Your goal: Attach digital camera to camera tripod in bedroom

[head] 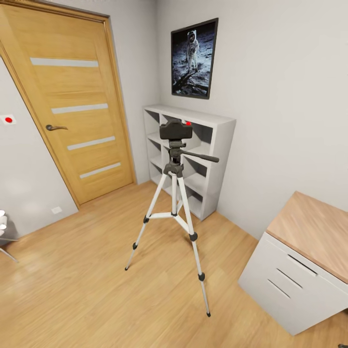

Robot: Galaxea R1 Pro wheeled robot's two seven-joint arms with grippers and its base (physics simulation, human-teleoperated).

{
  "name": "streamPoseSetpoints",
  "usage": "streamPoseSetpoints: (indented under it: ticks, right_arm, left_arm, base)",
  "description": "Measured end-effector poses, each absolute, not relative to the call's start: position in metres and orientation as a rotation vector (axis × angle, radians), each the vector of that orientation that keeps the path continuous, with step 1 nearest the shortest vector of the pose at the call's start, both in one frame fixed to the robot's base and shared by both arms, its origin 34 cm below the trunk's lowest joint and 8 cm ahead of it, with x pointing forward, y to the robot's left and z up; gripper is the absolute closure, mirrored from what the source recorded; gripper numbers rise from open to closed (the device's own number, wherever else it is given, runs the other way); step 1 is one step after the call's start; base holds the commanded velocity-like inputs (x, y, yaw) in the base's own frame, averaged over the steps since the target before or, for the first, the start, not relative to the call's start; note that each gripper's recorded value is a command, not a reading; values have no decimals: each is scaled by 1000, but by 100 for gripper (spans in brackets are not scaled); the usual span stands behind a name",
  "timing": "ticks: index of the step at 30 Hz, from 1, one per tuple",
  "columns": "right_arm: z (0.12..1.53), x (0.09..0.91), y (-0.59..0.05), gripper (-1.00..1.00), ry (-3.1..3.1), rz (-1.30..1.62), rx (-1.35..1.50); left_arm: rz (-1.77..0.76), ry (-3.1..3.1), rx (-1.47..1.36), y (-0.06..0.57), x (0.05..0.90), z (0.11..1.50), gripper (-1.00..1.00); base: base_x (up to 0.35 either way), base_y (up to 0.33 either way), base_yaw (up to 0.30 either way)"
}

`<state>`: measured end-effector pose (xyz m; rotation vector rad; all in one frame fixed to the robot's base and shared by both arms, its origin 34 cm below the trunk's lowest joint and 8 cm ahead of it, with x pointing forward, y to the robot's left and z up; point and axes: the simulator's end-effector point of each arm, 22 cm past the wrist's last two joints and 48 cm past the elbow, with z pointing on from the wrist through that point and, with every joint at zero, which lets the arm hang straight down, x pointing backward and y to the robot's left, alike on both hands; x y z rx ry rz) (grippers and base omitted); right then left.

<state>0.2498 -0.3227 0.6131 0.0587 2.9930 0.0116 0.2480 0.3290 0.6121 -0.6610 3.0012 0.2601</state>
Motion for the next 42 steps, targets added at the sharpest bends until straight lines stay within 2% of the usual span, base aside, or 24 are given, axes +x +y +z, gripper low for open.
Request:
streamPoseSetpoints:
  ticks: [42]
  right_arm:
    - [623, 274, -318, -100, 2927, 21, 58]
  left_arm:
    - [190, 2945, -639, 307, 276, 621, -100]
  base:
    - [0, 0, 0]
